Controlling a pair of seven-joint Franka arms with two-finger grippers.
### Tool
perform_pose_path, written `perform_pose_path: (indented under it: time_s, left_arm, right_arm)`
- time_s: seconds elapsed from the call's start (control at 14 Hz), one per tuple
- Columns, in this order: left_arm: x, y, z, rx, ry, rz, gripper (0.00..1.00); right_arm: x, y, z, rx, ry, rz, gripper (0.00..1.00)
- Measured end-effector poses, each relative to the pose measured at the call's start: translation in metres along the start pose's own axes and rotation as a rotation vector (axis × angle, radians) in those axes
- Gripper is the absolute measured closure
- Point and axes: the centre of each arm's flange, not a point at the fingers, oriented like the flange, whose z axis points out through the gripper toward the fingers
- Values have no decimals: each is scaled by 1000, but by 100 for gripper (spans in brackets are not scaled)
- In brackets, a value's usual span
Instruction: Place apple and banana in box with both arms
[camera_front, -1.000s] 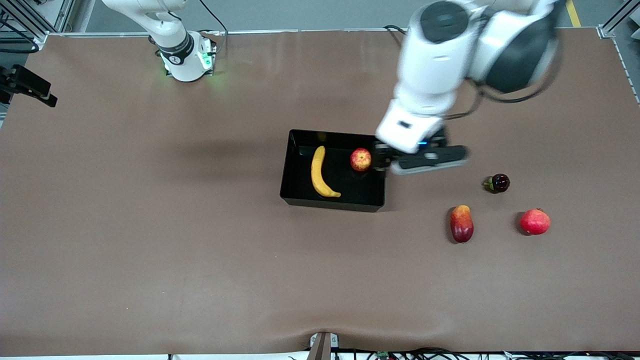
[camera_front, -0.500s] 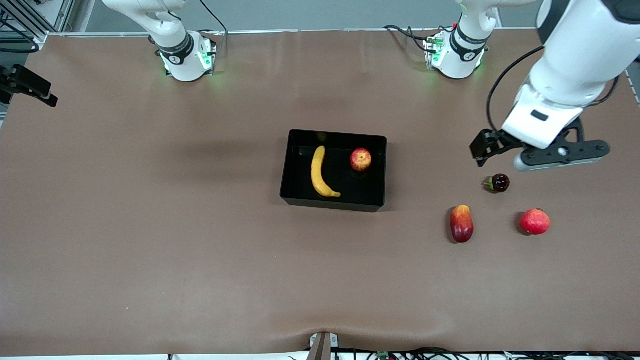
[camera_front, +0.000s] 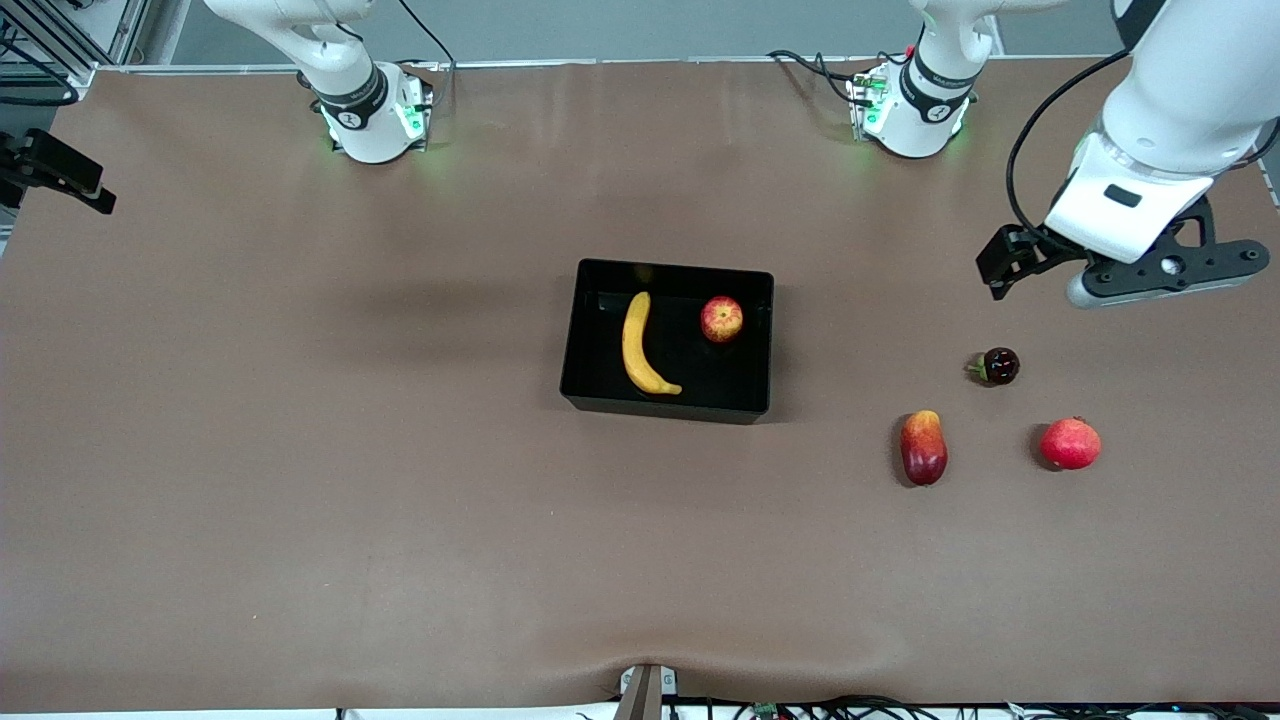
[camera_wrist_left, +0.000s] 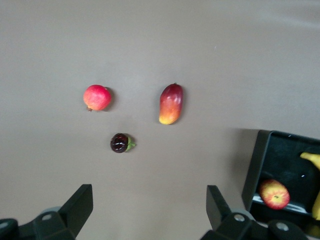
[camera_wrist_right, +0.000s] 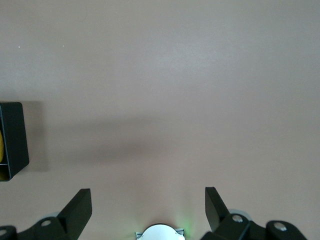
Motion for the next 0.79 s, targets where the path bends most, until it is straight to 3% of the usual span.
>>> perform_pose_path:
  time_s: [0.43, 0.79]
  left_arm:
    - [-1, -45, 2, -41, -64, -25, 0]
    - [0, -51, 3, -43, -67, 8, 0]
  right_arm:
    - [0, 0, 0, 0, 0, 0, 0]
    - [0, 0, 0, 0, 0, 0, 0]
